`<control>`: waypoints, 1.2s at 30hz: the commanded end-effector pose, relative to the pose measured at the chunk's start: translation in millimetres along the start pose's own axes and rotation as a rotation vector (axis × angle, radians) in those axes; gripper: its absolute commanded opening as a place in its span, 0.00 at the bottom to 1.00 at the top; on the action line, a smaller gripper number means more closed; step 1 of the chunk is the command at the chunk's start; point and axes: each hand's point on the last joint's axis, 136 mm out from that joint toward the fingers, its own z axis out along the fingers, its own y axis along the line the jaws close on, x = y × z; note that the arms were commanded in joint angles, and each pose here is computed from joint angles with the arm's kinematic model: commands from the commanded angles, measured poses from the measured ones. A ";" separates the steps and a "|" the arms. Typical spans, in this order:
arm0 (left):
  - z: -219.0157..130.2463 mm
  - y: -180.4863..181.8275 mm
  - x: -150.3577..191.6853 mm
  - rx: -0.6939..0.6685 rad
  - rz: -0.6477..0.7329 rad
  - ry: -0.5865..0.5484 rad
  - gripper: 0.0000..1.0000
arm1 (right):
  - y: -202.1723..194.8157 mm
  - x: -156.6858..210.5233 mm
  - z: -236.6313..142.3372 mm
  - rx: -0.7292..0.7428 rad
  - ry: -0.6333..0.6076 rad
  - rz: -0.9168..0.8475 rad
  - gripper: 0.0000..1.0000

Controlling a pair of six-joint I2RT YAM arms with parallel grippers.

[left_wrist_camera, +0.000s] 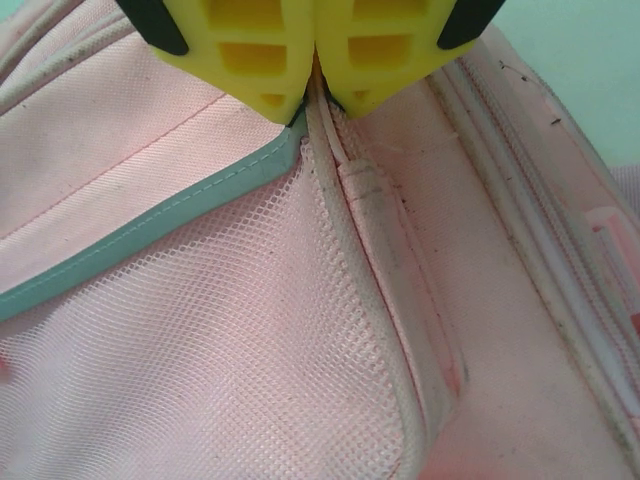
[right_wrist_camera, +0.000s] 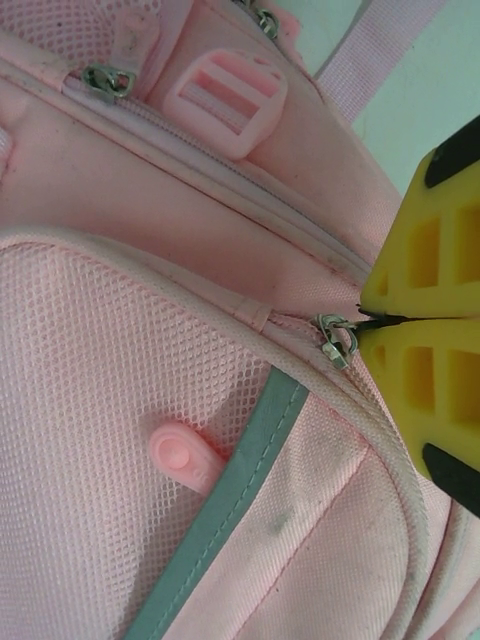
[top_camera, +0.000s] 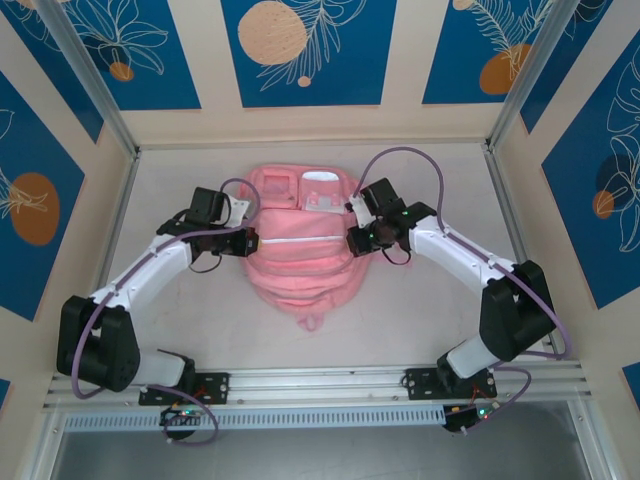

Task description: Pack the student bag

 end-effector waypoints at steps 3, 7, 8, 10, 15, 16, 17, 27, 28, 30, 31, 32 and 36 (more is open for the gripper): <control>-18.9 -2.4 -14.1 -0.006 0.052 -0.077 0.03 | -11.1 -27.0 -17.1 0.031 -0.090 0.045 0.31; -36.1 10.4 -28.1 -0.116 -0.031 -0.138 0.46 | -14.7 -33.5 -38.5 0.065 -0.164 0.065 0.65; -41.2 14.0 -31.3 -0.145 -0.051 -0.155 0.56 | -17.6 -35.8 -44.6 0.086 -0.192 0.067 0.70; -53.8 26.7 -37.2 -0.234 -0.109 -0.196 0.74 | -32.4 -42.8 -60.4 0.177 -0.270 0.072 0.76; -89.2 72.8 -39.7 -0.481 -0.288 -0.272 0.94 | -76.2 -57.5 -107.2 0.408 -0.467 0.107 0.95; -95.3 84.4 -37.4 -0.534 -0.321 -0.286 0.98 | -83.0 -60.3 -115.3 0.428 -0.499 0.119 0.98; -100.6 94.7 -34.8 -0.578 -0.349 -0.301 1.00 | -89.7 -61.6 -120.6 0.443 -0.519 0.132 1.00; -120.0 174.5 3.8 -0.804 -0.552 -0.524 1.00 | -180.9 -44.9 -130.6 0.648 -0.676 0.363 0.99; -118.7 177.8 6.0 -0.818 -0.520 -0.540 1.00 | -184.0 -41.8 -127.3 0.656 -0.674 0.360 0.99; -116.3 183.3 10.4 -0.846 -0.458 -0.568 1.00 | -192.9 -30.3 -114.4 0.682 -0.657 0.351 0.99; -110.8 183.1 11.3 -0.832 -0.415 -0.574 1.00 | -196.0 -25.1 -107.7 0.684 -0.647 0.345 0.99; -104.6 182.6 12.0 -0.816 -0.378 -0.581 1.00 | -196.7 -18.5 -98.0 0.663 -0.634 0.340 0.99; -83.8 183.2 15.7 -0.781 -0.297 -0.539 1.00 | -194.5 3.3 -65.5 0.606 -0.634 0.282 0.99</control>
